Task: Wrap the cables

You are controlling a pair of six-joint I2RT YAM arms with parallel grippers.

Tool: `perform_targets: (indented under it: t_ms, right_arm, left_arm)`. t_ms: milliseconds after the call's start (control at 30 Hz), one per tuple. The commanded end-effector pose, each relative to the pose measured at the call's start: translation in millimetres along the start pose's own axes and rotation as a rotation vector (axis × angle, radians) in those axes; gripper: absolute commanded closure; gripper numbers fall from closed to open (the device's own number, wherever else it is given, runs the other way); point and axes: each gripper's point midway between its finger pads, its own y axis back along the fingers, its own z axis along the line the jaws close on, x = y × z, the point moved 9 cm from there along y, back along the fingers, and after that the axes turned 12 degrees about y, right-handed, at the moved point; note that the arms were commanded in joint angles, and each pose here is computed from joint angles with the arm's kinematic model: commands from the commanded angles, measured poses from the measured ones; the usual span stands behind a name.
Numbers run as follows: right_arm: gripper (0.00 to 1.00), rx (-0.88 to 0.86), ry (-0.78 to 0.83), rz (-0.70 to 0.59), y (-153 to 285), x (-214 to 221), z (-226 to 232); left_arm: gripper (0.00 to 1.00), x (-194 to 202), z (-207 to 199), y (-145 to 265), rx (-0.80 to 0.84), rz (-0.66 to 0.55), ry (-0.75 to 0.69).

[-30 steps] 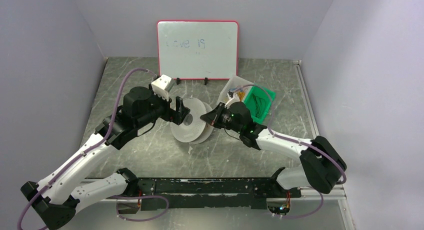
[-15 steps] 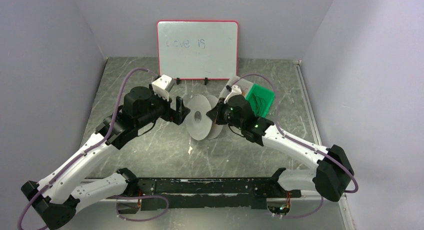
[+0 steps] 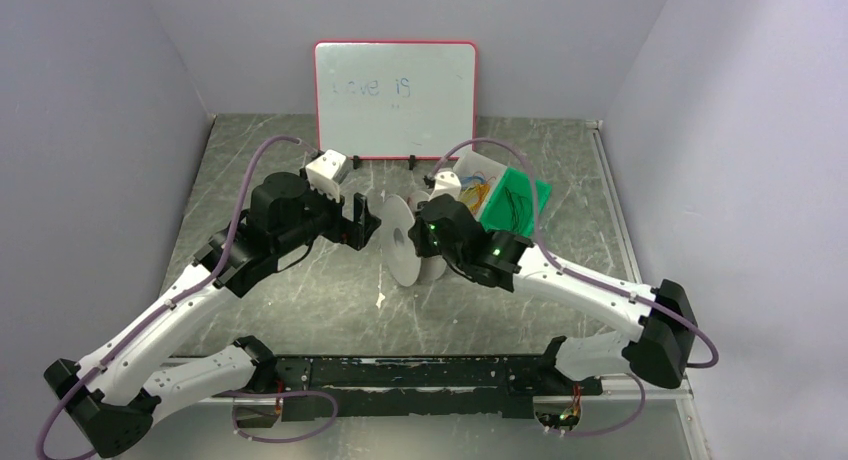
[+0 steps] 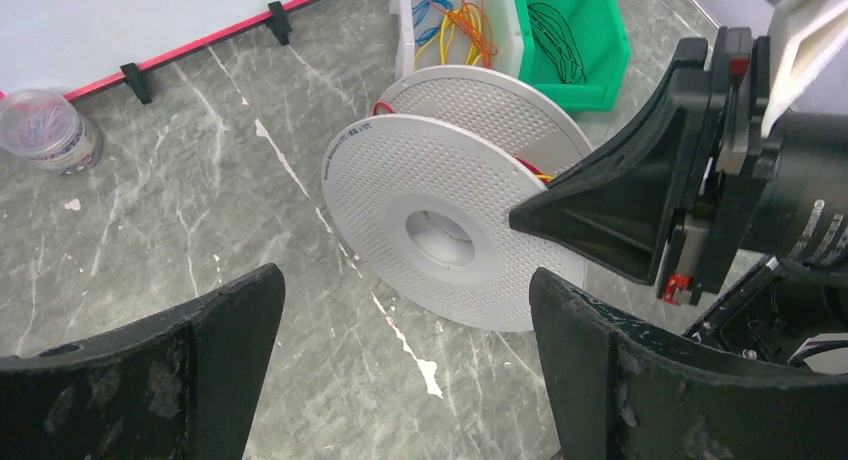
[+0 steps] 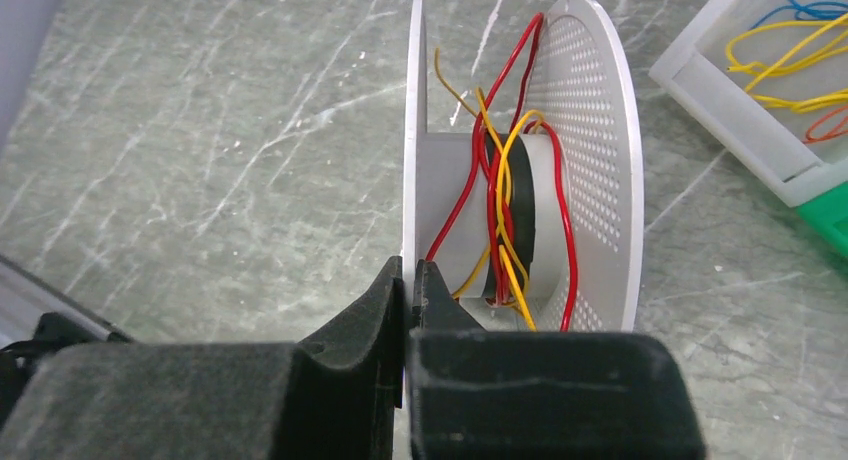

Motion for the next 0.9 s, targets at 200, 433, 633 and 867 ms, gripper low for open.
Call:
perform_targets:
  t_ms: [200, 433, 633, 867]
  right_arm:
    - [1.0, 0.243, 0.006, -0.055, -4.3, -11.8, 20.8]
    - [1.0, 0.41, 0.018, -0.066, -10.9, -8.3, 23.7]
    - [1.0, 0.468, 0.006, -0.091, -15.5, -11.6, 22.6]
    - [1.0, 0.55, 0.04, -0.097, -30.1, -13.5, 24.4]
  left_arm:
    - [0.05, -2.3, 4.9, -3.7, -0.063, -0.007, 0.006]
    - [0.05, -1.9, 6.2, -5.5, -0.084, -0.001, 0.012]
    - [0.05, -1.5, 6.2, -5.7, -0.082, 0.001, 0.011]
    - [0.05, -1.4, 6.2, -5.8, -0.083, 0.004, 0.011]
